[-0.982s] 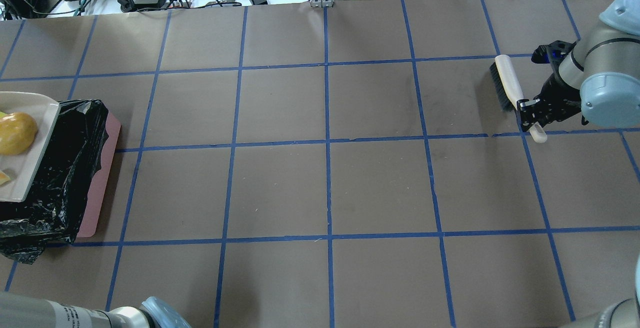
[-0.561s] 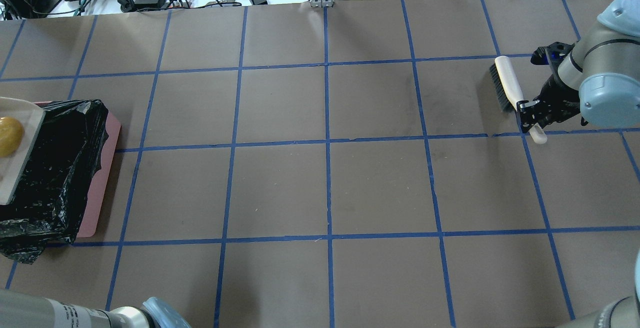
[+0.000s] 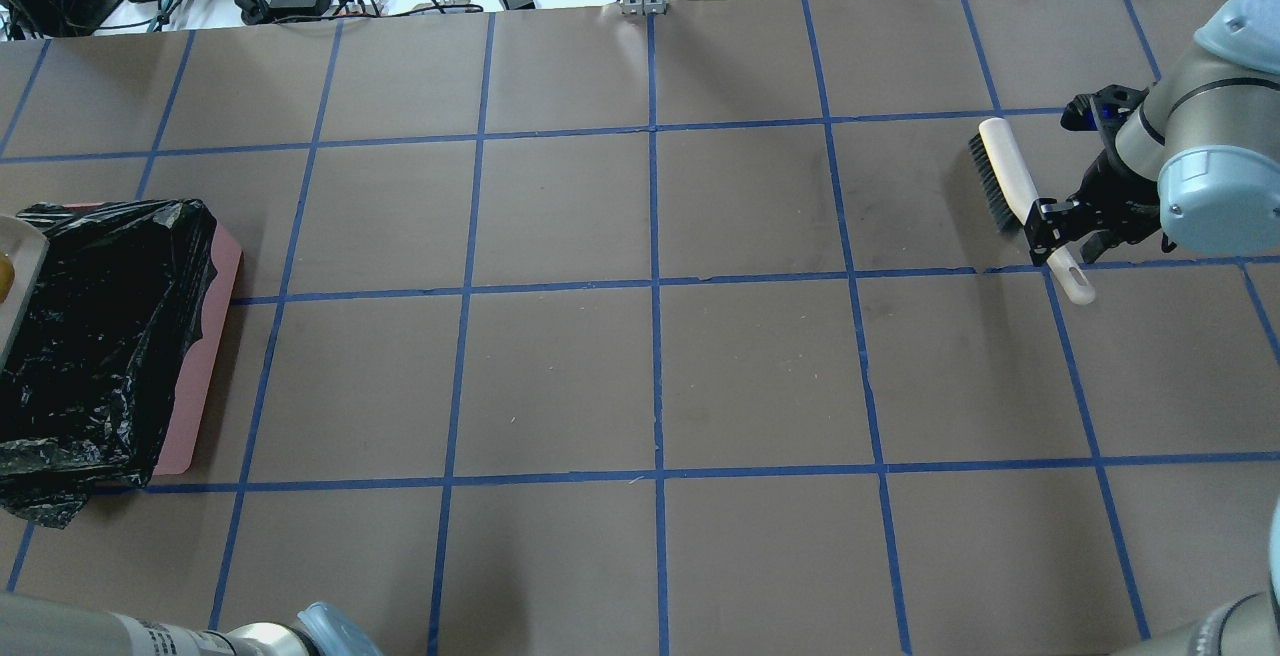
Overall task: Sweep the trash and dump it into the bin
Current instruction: 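Tilt the dustpan with the left gripper to dump the toys into the bag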
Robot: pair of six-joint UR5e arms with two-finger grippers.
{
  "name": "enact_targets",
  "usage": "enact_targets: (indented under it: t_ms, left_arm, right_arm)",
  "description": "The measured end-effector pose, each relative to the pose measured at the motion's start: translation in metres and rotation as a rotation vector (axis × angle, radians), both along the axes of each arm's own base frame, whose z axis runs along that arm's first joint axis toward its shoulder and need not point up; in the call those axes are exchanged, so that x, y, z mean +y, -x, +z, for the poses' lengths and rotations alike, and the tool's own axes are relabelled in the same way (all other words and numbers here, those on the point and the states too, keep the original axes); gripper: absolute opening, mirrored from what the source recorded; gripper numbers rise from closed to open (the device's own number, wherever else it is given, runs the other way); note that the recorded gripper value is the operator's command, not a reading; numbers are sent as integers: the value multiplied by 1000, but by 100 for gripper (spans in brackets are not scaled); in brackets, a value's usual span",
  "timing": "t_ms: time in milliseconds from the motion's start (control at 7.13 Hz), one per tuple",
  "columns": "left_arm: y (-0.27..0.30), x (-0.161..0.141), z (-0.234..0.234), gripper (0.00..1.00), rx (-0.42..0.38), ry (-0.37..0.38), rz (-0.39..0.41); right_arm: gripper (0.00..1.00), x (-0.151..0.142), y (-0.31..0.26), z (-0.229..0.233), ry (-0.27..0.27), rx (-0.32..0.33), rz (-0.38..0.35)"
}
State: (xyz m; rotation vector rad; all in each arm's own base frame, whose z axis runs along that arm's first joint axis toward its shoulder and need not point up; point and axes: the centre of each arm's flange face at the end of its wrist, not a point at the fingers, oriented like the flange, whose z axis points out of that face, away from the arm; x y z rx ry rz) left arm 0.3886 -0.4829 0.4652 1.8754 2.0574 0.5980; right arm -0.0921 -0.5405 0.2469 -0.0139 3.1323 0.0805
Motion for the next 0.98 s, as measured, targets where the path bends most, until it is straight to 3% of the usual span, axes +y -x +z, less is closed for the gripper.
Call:
enact_targets:
  t_ms: [561,982]
  left_arm:
    - [61,-2,5,0,-124,-40,-20]
    - [72,3,4,0,-147,-40,-20]
  right_arm:
    - [99,-5,2,6,17,6,-2]
    - [100,-24,8,52,52,23,-7]
